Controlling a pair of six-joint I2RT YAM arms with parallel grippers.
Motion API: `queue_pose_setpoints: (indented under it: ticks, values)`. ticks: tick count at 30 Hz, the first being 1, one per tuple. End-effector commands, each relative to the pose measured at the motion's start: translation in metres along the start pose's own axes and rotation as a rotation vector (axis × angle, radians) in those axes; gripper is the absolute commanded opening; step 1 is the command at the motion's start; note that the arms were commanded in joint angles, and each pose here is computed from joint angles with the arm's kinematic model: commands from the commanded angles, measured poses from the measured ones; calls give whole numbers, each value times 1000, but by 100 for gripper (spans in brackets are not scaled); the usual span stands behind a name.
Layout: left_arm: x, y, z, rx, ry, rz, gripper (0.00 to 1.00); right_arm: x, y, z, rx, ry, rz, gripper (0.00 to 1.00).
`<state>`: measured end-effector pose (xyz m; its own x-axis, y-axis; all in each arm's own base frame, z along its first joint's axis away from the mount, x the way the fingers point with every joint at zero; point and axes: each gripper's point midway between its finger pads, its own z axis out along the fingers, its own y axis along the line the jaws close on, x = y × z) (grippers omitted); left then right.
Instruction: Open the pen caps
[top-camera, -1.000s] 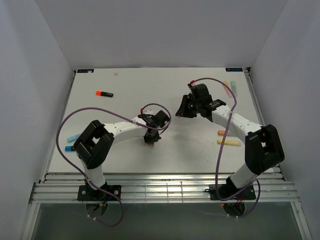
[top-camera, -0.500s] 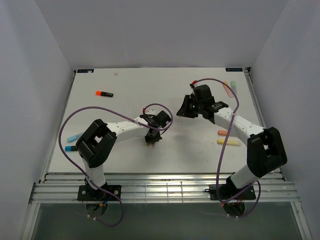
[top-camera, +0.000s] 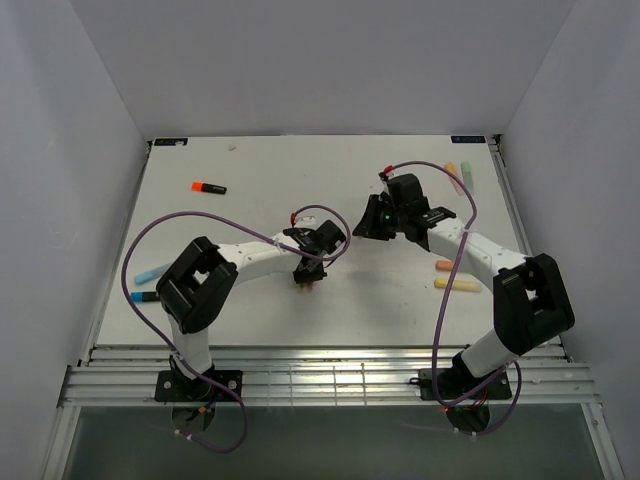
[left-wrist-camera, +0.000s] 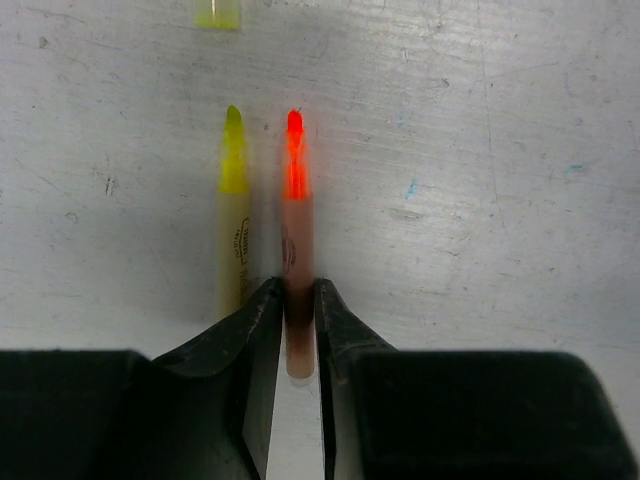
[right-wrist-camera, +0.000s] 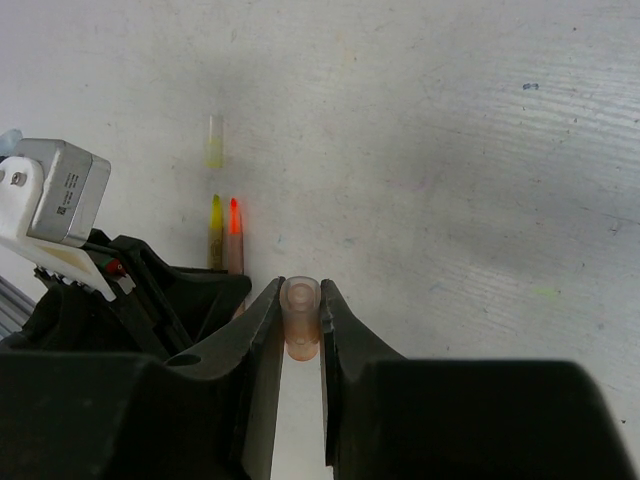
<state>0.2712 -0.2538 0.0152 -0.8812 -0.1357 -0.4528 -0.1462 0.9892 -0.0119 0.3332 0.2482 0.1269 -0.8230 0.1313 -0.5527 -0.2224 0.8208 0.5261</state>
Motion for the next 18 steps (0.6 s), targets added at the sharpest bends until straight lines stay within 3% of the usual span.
queue_pose_setpoints:
  ticks: [1, 10, 18]
  values:
    - [22, 13, 20, -58, 51, 37, 31, -10, 10, -7, -39, -45, -22, 8]
    - [25, 17, 22, -70, 56, 33, 40, -2, 7, 0, -52, -23, -11, 8]
    - [4, 17, 0, -41, -20, 0, 49, -9, 8, 7, -46, -25, -18, 8]
